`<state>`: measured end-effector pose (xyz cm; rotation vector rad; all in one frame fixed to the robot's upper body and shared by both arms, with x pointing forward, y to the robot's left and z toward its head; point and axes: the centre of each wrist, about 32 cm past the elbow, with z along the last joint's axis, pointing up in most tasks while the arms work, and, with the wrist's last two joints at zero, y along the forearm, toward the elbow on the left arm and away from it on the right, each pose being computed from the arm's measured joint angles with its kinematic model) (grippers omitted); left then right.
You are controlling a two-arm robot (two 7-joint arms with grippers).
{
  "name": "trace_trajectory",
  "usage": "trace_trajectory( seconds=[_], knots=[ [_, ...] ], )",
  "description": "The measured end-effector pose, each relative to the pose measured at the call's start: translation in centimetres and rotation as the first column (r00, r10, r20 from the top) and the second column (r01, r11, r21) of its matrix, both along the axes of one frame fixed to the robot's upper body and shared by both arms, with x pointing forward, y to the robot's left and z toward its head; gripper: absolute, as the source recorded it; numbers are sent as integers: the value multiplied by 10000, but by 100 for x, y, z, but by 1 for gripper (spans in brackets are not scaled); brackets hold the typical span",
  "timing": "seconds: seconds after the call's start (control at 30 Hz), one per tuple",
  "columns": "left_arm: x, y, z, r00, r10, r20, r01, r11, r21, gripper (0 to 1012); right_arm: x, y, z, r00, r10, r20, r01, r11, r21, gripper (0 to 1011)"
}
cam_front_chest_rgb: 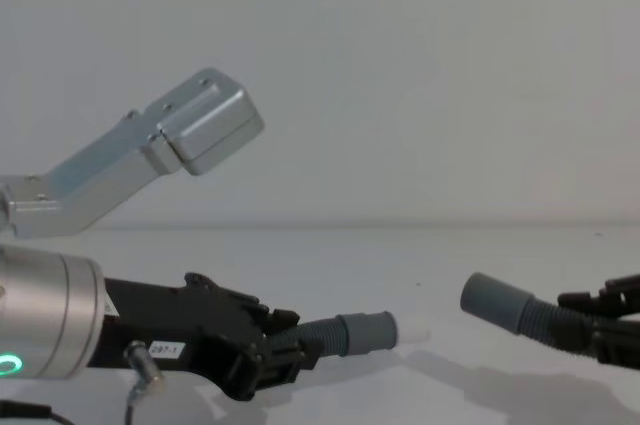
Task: Use both hands to pick up one end of the pipe from the table, align the ends, and insert them.
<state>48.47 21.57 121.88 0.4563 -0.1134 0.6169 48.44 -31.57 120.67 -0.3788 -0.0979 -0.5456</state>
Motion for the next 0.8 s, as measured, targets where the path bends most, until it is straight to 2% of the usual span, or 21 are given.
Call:
trace_trajectory(
  seconds=[0.03,0.13,0.17,0.2,0.23,0.37,0.47,0.53,0.63,0.7,0.8],
  knots=[
    [1,13,20,9996,-182,208,178,9996,196,317,2,-3,17,9999,78,97,-77,9999,-80,262],
    [2,31,49,9974,-491,531,465,9978,483,317,9,-13,82,9987,335,380,-321,9987,-386,262],
    [3,49,71,9952,-669,718,620,9957,685,317,13,-20,118,9975,483,513,-453,9973,-577,262],
    [3,49,71,9952,-669,718,620,9957,685,317,14,-22,133,9967,572,573,-534,9964,-664,262],
    [2,61,90,9923,-856,894,778,9932,871,317,16,-24,149,9960,644,626,-597,9954,-750,262],
    [-1,90,133,9839,-1281,1249,1118,9852,1298,317,28,-35,234,9905,1063,875,-946,9873,-1275,262],
    [-2,101,149,9798,-1452,1376,1248,9812,1470,317,38,-39,299,9836,1505,996,-1309,9748,-1804,262],
    [-3,115,167,9749,-1634,1512,1380,9764,1659,317,40,-39,310,9822,1587,1009,-1375,9720,-1903,262],
    [-5,123,178,9717,-1744,1590,1457,9733,1772,317,54,-42,363,9753,1940,1052,-1652,9579,-2349,262],
    [-5,128,187,9690,-1840,1651,1525,9706,1864,317,68,-40,409,9671,2319,1046,-1954,9403,-2785,262],
    [-5,136,197,9659,-1937,1717,1590,9675,1968,317,82,-35,445,9597,2622,1010,-2194,9238,-3137,262]
  ],
)
